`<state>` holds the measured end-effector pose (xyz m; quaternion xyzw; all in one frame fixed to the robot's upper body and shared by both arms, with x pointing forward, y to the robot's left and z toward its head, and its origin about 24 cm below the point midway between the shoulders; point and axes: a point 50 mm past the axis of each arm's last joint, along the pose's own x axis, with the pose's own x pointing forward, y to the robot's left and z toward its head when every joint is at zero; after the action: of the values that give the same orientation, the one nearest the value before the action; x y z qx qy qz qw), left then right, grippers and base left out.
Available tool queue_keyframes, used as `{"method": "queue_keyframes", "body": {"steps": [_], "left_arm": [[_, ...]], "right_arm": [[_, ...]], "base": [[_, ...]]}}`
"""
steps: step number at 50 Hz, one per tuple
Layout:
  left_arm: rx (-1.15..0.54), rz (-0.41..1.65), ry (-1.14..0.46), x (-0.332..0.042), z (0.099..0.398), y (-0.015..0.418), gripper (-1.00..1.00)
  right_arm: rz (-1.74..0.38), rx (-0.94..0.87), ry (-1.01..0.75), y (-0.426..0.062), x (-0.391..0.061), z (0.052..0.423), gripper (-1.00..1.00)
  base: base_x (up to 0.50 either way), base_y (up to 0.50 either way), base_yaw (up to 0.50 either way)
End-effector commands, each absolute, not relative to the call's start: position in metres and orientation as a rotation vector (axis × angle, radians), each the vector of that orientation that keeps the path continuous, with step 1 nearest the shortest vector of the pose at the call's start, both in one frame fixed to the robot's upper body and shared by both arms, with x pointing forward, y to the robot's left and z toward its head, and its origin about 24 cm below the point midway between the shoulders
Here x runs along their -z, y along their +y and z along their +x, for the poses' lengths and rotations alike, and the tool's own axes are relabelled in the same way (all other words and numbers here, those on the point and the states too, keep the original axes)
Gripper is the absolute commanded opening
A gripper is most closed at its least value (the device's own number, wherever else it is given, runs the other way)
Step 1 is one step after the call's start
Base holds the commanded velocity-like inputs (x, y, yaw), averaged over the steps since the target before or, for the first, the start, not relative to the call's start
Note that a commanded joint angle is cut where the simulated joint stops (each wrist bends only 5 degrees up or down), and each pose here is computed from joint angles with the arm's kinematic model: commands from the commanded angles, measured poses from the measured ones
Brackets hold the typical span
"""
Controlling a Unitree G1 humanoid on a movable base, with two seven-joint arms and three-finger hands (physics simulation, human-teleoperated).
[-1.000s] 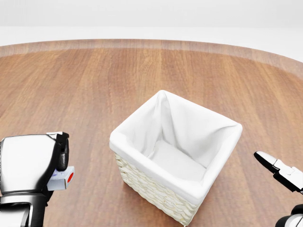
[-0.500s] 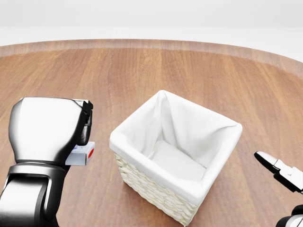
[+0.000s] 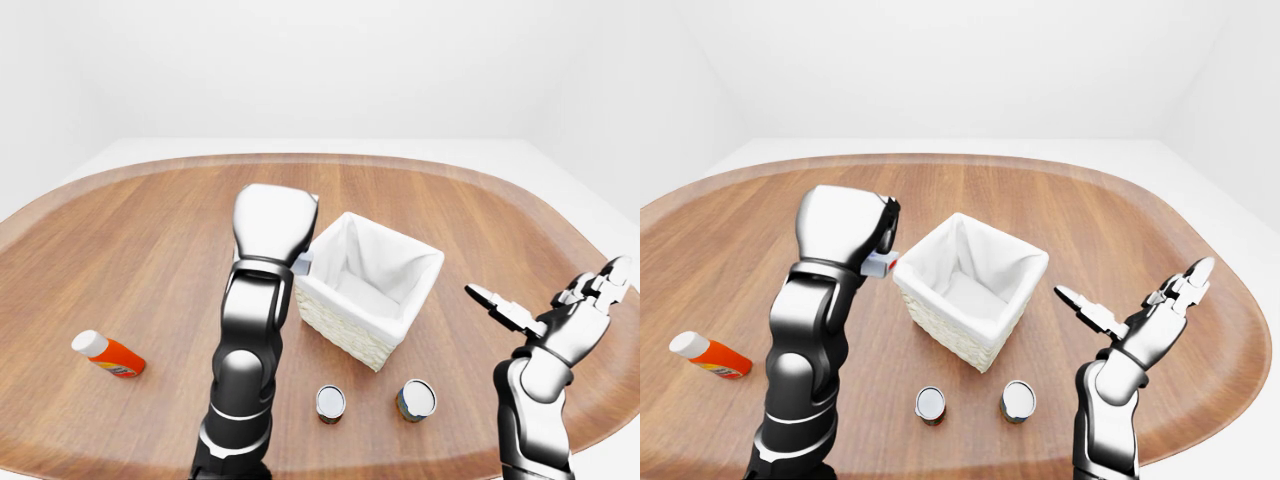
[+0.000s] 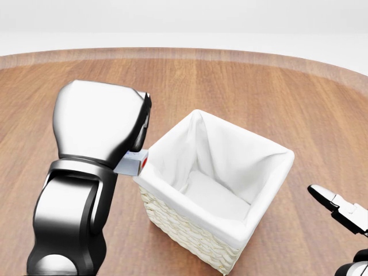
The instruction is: Pick up the alphabet soup and the cream cheese box, and put them in the basket.
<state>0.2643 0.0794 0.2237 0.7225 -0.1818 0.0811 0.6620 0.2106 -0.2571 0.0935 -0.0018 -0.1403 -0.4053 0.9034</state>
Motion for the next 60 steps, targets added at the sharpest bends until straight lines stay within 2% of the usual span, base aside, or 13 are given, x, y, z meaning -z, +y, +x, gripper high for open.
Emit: {"method": "queue_keyframes", "body": {"steps": [1, 11, 17, 26, 34, 41, 60], "left_arm": [[-0.121, 1.68, -0.437, -0.227, 0.284, 0.055, -1.0], [-0.059, 1.738, -0.429, -0.222, 0.3, 0.036, -1.0], [-0.023, 1.752, -0.449, -0.225, 0.3, 0.022, -1.0], [0.076, 1.768, -0.395, -0.215, 0.311, 0.007, -1.0], [0.085, 1.789, -0.414, -0.219, 0.314, -0.004, -1.0], [0.113, 1.784, -0.392, -0.2, 0.329, -0.011, -1.0], [0.227, 1.78, -0.447, -0.165, 0.346, -0.034, -1.0]], "right_arm": [[-0.006, 0.834, -0.285, -0.257, -0.092, 0.211, 1.0], [-0.005, 0.834, -0.294, -0.256, -0.094, 0.21, 1.0], [-0.003, 0.834, -0.3, -0.257, -0.096, 0.21, 1.0], [-0.001, 0.838, -0.297, -0.257, -0.095, 0.211, 1.0], [-0.001, 0.841, -0.299, -0.258, -0.095, 0.211, 1.0], [-0.004, 0.838, -0.291, -0.257, -0.094, 0.211, 1.0], [-0.003, 0.835, -0.29, -0.257, -0.094, 0.21, 1.0]], "base": [[0.0, 0.0, 0.0], [0.0, 0.0, 0.0], [0.0, 0.0, 0.0], [0.0, 0.0, 0.0], [0.0, 0.0, 0.0], [0.0, 0.0, 0.0], [0.0, 0.0, 0.0]]}}
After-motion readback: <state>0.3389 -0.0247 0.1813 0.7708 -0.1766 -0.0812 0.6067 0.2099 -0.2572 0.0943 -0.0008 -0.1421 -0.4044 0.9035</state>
